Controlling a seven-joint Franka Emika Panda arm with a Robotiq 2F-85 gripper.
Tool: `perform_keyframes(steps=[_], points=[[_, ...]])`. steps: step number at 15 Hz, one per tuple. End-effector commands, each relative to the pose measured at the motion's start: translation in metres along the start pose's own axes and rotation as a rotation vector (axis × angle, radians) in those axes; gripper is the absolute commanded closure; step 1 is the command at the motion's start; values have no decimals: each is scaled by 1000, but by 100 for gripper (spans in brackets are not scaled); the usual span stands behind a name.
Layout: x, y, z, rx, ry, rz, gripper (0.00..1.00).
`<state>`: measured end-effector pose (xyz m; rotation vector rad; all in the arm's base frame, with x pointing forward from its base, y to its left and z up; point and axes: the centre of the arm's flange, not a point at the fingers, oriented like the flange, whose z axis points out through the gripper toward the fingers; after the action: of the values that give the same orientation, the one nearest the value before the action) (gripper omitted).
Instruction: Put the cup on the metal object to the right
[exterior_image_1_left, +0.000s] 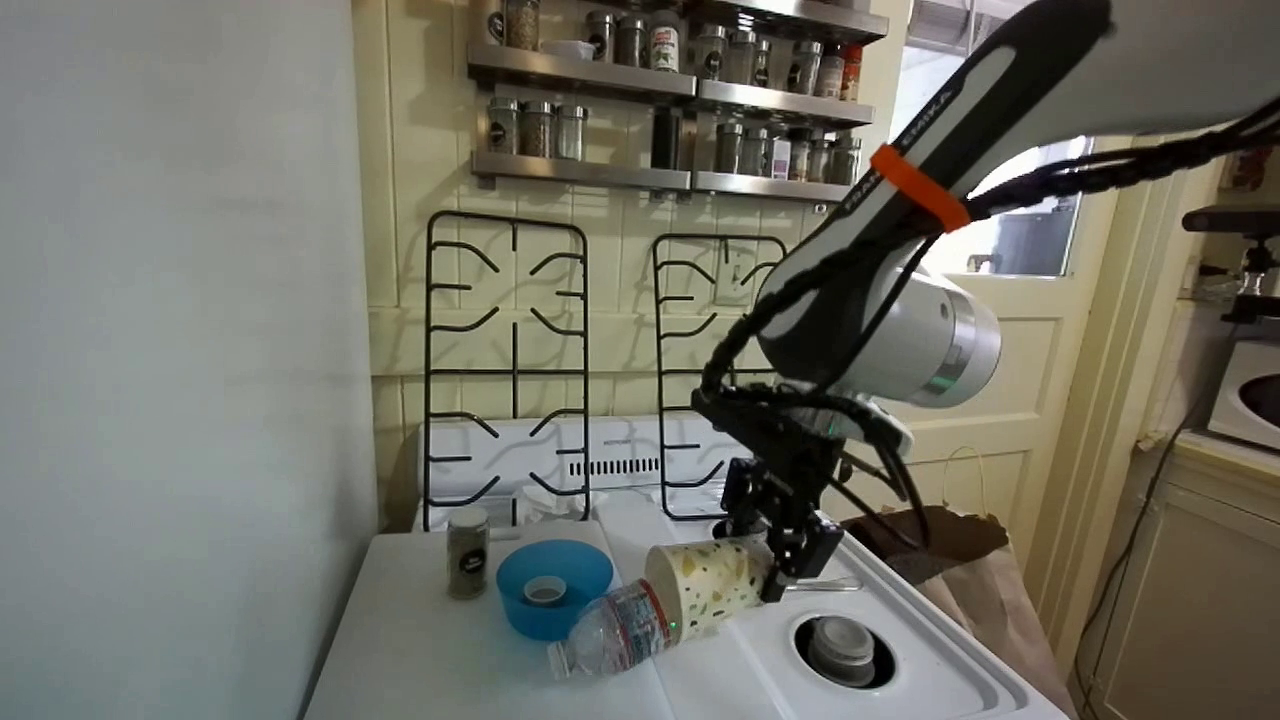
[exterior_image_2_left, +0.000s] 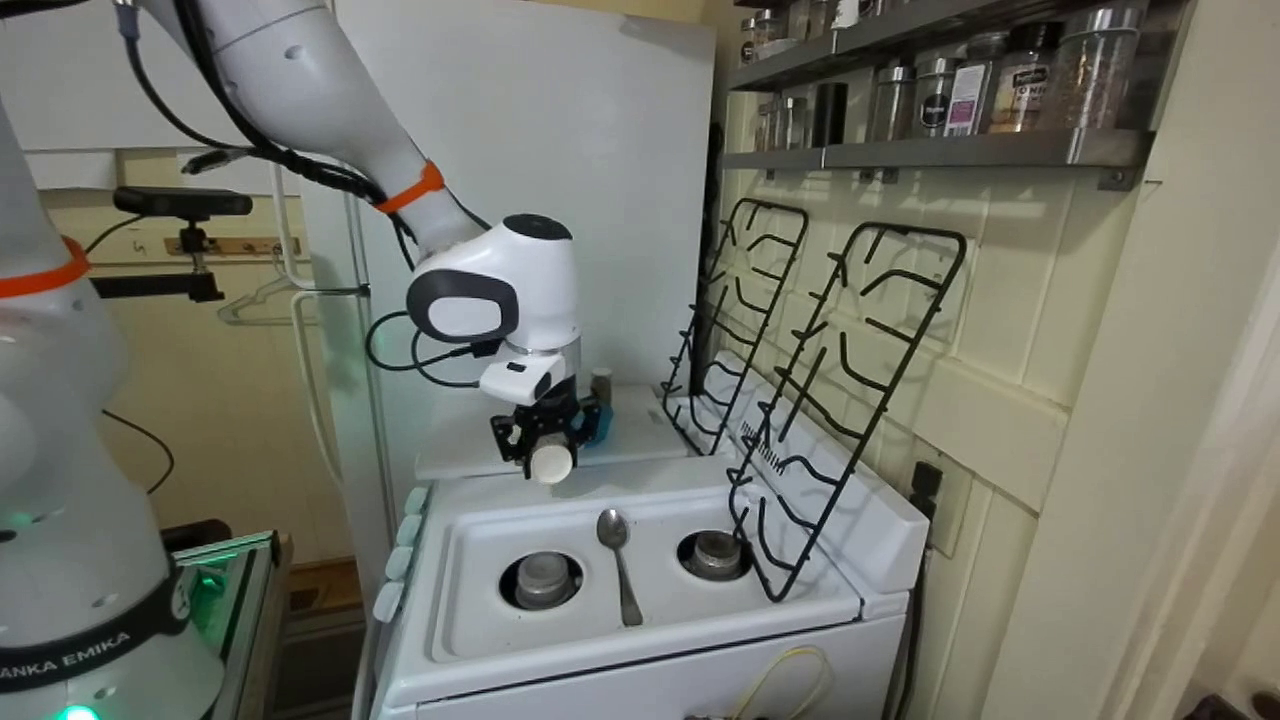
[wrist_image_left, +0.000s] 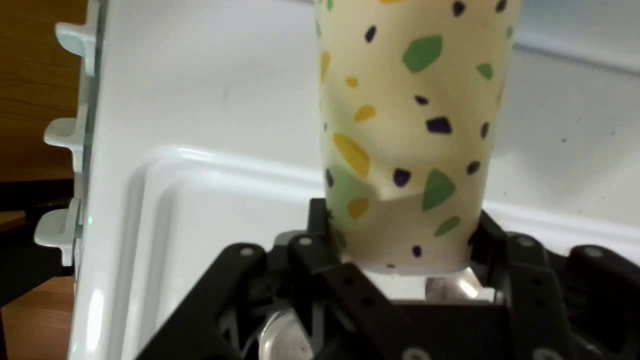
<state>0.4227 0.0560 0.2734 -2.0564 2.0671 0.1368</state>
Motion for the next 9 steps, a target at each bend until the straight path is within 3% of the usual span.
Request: perform_keyframes(steps=[1, 5, 6, 9], points=[[3, 6, -32, 3, 71, -72, 60], [16, 3, -33, -25, 167, -109, 60], [18, 4, -33, -26, 146, -131, 60], [27, 3, -40, -13, 203, -113, 60]])
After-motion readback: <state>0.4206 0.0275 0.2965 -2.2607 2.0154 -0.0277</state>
